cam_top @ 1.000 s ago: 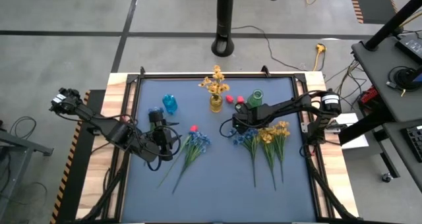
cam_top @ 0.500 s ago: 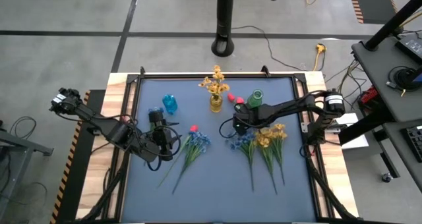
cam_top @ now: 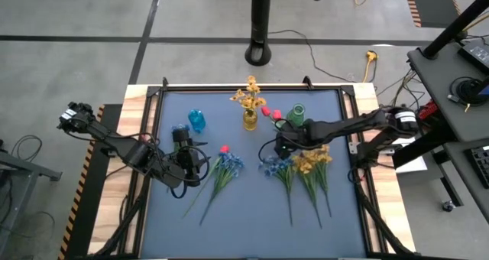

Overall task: Sort flowers into vase by color
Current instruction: Put the top left red tulip into the blue vase

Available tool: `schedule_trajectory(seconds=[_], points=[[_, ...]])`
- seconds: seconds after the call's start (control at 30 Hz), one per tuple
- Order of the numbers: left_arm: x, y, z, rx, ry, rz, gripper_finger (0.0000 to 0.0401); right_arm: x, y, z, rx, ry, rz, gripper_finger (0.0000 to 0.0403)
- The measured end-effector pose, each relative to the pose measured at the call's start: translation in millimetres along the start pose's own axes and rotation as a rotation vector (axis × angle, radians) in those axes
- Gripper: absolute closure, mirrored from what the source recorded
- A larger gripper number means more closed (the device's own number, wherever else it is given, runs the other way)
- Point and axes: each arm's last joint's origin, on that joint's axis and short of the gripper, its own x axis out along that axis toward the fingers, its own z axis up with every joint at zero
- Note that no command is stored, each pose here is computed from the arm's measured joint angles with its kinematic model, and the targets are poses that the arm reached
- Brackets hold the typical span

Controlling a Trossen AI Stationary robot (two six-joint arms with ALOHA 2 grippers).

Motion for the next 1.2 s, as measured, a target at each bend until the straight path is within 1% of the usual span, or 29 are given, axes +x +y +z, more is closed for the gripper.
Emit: schedule_trajectory(seconds=[0.17, 0.33, 0.4, 0.47, 0.53, 0.67, 0.77, 0.87, 1.03, 1.2], points=[[0.0, 0.0, 0.0, -0.002, 0.0, 0.0, 0.0192, -19.2, 1.8, -4.0, -0.101, -0.046, 0.052, 0.039], [0.0, 0.0, 0.0, -0.004, 0.0, 0.0, 0.0192, -38.3, -0.9, -10.5, -0.342, -0.077, 0.077, 0.039], [0.0, 0.0, 0.1, -0.004, 0.0, 0.0, 0.0192, -42.2, 0.6, -12.1, -0.44, -0.076, 0.118, 0.039], [0.0, 0.0, 0.1, -0.004, -0.001, 0.0, 0.0192, -41.6, 5.2, -12.5, -0.494, -0.063, 0.186, 0.039], [0.0, 0.0, 0.1, -0.004, -0.001, 0.0, 0.0192, -37.8, 10.9, -12.3, -0.514, -0.06, 0.219, 0.039], [0.0, 0.0, 0.1, -0.004, -0.001, 0.0, 0.0192, -23.1, 19.4, -15.3, -0.532, -0.021, 0.194, 0.0389], [0.0, -0.1, 0.1, -0.005, -0.001, -0.001, 0.0192, -10.4, 26.4, -17.7, -0.537, 0.007, 0.177, 0.0379], [0.0, 0.0, 0.1, -0.005, -0.001, 0.0, 0.0192, 1.0, 33.3, -19.7, -0.544, 0.022, 0.176, 0.0358], [0.0, 0.0, 0.1, -0.005, -0.001, 0.0, 0.0192, 11.4, 37.6, -22.4, -0.556, 0.045, 0.158, 0.0306], [0.0, -0.1, 0.1, -0.004, -0.001, -0.001, 0.0192, 10.8, 43.6, -16.7, -0.57, -0.031, 0.197, 0.026]])
